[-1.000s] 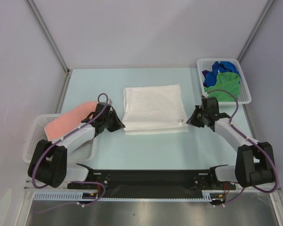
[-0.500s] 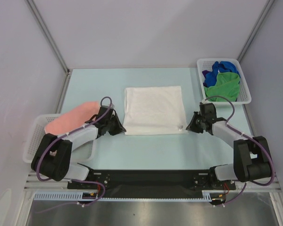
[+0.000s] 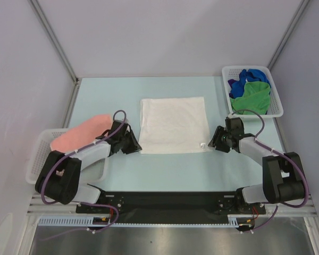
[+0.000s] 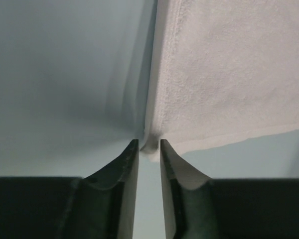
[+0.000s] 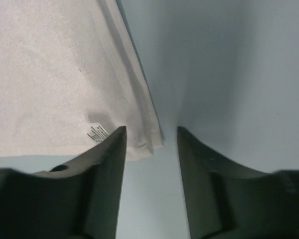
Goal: Fold and stack the towels
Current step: Fold the towel
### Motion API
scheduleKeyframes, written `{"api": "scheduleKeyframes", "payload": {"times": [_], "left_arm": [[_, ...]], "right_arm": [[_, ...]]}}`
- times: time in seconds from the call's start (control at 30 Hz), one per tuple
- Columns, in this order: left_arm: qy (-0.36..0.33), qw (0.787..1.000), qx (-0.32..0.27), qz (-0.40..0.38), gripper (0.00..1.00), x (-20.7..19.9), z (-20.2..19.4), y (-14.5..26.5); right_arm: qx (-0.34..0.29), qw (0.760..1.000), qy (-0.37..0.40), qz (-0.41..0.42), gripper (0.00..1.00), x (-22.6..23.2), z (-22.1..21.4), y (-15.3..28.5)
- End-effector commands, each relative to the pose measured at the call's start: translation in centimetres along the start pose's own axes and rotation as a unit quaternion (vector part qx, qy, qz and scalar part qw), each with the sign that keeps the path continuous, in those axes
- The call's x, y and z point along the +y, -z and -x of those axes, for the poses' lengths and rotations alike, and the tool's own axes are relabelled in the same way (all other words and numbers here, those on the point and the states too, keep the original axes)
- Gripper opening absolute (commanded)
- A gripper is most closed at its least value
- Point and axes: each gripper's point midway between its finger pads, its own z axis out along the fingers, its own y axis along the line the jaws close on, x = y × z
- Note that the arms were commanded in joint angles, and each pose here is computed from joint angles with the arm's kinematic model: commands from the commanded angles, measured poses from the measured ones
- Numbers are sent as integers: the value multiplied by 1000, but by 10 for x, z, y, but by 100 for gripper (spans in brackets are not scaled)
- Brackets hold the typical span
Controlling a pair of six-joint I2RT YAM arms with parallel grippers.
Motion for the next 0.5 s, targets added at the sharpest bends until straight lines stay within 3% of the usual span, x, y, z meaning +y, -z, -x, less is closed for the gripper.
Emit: {"api": "scheduleKeyframes", "payload": {"times": [0.0,0.03,0.1,0.23,0.33,0.37,0.4,0.47], "left_arm": [[-16,998,-53,3,32,-14,31,22],[-24,997,-70,-2,36,-24,43,35],[-29,995,-97,-2,36,-33,61,48],[-53,984,-147,-80,36,-95,111,78],[-81,977,-137,-139,34,-142,137,70],[-88,976,-131,-151,34,-152,142,61],[-92,977,-110,-156,34,-155,142,37],[-114,969,-97,-198,32,-184,156,28]], "right_arm": [[-49,999,4,-5,53,8,29,21],[-70,998,4,-4,62,14,45,29],[-95,995,3,5,63,27,63,43],[-147,987,15,60,62,81,120,60],[-129,987,32,87,51,112,137,34],[-144,983,36,107,49,133,160,36],[-137,981,41,132,46,148,164,30],[-111,983,33,144,40,160,168,-2]]}}
